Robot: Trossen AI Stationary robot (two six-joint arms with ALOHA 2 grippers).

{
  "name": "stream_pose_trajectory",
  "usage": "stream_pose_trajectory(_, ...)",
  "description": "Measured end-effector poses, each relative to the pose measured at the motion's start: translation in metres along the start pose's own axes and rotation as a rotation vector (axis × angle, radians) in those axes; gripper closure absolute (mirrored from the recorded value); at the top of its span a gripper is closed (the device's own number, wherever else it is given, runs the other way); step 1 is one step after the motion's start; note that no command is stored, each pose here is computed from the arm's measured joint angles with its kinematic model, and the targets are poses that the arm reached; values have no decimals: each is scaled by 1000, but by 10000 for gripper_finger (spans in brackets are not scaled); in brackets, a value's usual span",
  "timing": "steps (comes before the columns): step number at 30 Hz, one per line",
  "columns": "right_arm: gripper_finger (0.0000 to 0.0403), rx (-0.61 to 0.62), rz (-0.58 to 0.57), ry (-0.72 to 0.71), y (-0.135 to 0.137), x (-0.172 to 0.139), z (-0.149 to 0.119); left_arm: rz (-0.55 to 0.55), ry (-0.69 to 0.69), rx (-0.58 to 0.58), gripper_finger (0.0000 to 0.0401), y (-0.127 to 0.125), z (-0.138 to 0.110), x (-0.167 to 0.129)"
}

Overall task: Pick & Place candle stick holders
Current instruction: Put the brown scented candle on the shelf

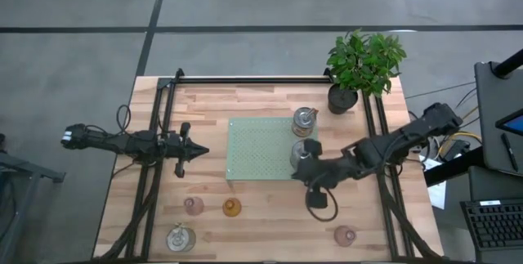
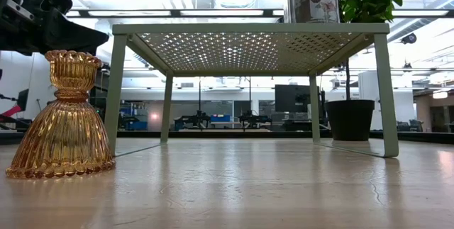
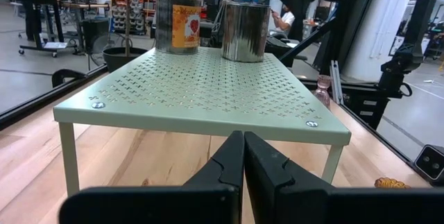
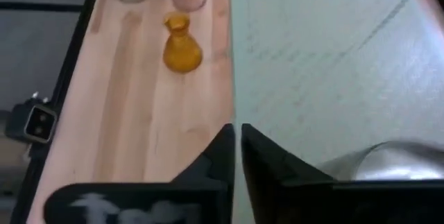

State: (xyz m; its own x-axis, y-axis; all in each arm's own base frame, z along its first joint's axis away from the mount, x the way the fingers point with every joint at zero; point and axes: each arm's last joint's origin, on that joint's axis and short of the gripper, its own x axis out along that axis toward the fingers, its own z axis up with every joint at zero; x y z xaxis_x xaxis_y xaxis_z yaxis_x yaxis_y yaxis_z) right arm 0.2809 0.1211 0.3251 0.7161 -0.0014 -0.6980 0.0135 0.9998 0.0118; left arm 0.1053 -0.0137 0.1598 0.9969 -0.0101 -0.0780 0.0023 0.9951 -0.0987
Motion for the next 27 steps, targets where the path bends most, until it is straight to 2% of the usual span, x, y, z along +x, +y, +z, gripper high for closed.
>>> stream_pose_trajectory(6, 394, 78, -120, 35, -1, 0, -8, 0, 1, 0, 389, 0, 0, 0)
stream_pose_trajectory(14, 394, 162, -184, 47, -8, 4, -13, 0, 1, 0, 389, 0, 0, 0)
stream_pose_trajectory(18, 394, 175, -273, 69, -13, 3, -18, 0, 1, 0, 389, 0, 0, 0)
stream_pose_trajectory(27, 394, 206, -299, 63, -15, 1, -19, 0, 1, 0, 389, 0, 0, 0)
